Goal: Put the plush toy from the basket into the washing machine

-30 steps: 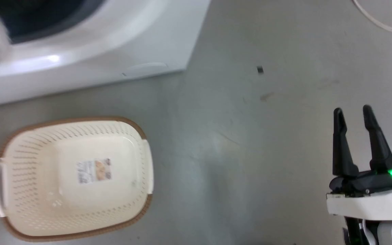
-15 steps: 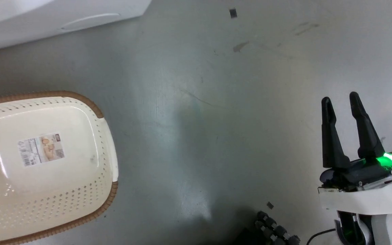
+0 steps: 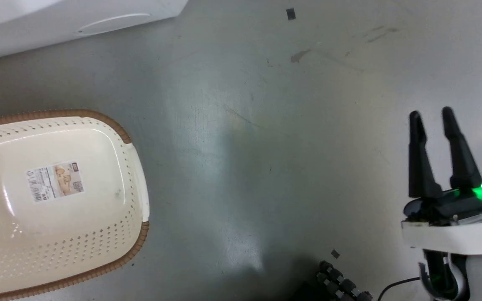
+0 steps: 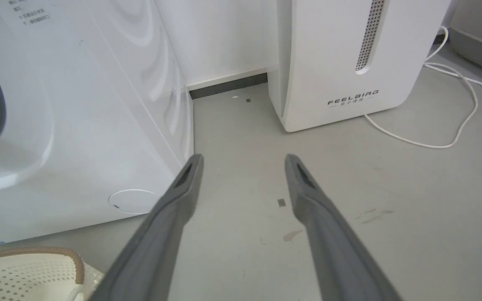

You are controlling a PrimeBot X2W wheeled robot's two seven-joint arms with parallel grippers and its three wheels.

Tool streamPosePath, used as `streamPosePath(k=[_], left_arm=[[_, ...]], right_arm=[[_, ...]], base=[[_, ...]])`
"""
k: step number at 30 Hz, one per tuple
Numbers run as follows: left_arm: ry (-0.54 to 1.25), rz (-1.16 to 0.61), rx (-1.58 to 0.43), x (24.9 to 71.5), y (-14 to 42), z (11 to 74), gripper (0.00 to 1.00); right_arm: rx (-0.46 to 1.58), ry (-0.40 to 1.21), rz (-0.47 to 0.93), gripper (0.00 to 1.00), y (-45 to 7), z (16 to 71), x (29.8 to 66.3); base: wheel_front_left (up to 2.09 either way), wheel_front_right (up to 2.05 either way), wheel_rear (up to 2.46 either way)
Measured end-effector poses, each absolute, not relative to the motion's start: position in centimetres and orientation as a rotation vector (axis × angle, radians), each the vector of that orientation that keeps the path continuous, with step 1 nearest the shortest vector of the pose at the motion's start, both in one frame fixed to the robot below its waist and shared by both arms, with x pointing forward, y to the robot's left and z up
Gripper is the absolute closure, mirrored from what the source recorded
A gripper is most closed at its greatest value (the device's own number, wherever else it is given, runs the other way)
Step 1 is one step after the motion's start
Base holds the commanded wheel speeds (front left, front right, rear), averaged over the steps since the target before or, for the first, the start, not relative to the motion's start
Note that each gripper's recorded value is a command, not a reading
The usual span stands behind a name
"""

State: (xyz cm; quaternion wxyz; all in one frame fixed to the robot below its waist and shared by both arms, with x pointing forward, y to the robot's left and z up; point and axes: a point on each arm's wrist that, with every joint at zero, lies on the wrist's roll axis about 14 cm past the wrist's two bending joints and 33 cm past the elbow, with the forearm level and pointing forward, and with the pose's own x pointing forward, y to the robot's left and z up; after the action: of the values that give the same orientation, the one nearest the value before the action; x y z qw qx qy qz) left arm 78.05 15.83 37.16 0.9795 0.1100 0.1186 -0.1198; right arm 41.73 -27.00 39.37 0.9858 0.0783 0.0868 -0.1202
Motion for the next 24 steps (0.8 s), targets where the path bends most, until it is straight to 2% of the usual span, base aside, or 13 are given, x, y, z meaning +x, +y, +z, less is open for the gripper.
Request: streamPosePath(k=[11,19,24], left_arm=[[0.111,-0.308,0.183,73.4,13.9,42.0,0.0],[0.055,-0.294,0.141,67.5,14.6,46.6,0.0],[-0.063,-0.261,0.1,63.5,15.3,51.7,0.0]], right_arm=[[0.075,0.026,-0.209,0.0,-27.2,44.7,42.7],[0.05,-0.096,-0.165,0.0,-26.1,49.4,42.4],[0.065,-0.16,-0.127,0.0,-24.8,51.9,41.9]], base=[[0.0,0.0,0.0],[0.0,0.0,0.0],[0.0,0.0,0.0]])
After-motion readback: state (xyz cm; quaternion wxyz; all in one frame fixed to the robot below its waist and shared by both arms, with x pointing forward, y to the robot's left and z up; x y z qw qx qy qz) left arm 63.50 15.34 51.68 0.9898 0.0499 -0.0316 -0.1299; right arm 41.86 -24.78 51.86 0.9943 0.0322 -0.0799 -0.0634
